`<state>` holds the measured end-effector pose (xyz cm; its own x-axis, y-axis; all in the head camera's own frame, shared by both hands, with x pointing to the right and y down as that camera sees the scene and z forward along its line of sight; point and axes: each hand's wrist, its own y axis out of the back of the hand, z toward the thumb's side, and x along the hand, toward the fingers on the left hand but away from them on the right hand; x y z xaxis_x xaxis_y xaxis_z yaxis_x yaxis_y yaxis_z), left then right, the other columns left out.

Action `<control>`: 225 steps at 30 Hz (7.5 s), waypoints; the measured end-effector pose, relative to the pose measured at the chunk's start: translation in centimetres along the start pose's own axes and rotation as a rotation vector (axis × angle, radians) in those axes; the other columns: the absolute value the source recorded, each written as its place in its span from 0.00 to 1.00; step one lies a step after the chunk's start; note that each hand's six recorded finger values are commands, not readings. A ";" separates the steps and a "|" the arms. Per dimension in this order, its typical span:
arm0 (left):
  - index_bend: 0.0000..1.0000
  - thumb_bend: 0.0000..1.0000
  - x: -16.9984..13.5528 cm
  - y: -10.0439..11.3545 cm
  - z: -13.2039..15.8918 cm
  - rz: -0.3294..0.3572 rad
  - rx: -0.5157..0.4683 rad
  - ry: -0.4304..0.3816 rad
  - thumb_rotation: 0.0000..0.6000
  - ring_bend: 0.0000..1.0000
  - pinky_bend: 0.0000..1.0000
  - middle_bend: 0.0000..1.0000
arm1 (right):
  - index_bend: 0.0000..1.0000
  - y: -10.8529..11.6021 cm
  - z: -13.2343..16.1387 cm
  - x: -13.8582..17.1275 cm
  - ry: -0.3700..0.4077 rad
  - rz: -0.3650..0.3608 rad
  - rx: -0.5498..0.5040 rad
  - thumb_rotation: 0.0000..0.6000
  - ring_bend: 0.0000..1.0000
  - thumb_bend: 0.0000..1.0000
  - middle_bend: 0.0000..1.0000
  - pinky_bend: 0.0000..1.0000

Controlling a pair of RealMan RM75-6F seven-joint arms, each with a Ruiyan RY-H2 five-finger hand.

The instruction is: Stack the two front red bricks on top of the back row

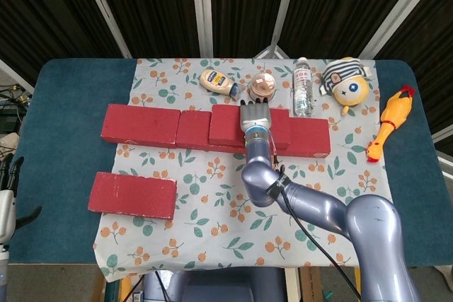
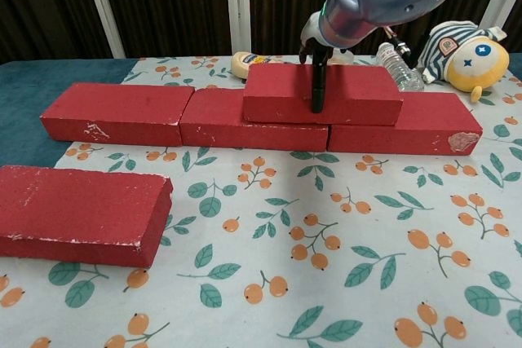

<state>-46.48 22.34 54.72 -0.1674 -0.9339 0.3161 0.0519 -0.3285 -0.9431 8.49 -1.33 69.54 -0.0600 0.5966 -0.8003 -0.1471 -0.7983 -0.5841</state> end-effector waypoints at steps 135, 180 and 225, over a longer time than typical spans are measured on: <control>0.00 0.00 4.8 -9.3 17.6 -0.563 0.224 -0.484 1.00 0.00 0.09 0.00 | 0.00 -16.3 -32.7 24.1 0.116 -0.527 -0.439 1.00 0.00 0.11 0.03 0.00; 0.26 0.00 12.4 2.2 21.6 -0.381 0.221 -0.497 1.00 0.26 0.27 0.40 | 0.00 -16.8 -33.4 23.0 0.038 -0.492 -0.423 1.00 0.00 0.11 0.03 0.00; 0.28 0.00 26.2 -2.0 27.5 -0.460 0.264 -0.559 1.00 0.26 0.27 0.39 | 0.00 -17.4 -36.0 20.8 -0.178 -0.483 -0.385 1.00 0.00 0.11 0.03 0.00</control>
<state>-23.90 -5.34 67.76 0.2893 -0.6047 0.7421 0.3427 -0.6584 -0.6701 45.30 22.04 58.18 -0.2436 0.8744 -0.4195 0.1644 -0.3891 -0.9064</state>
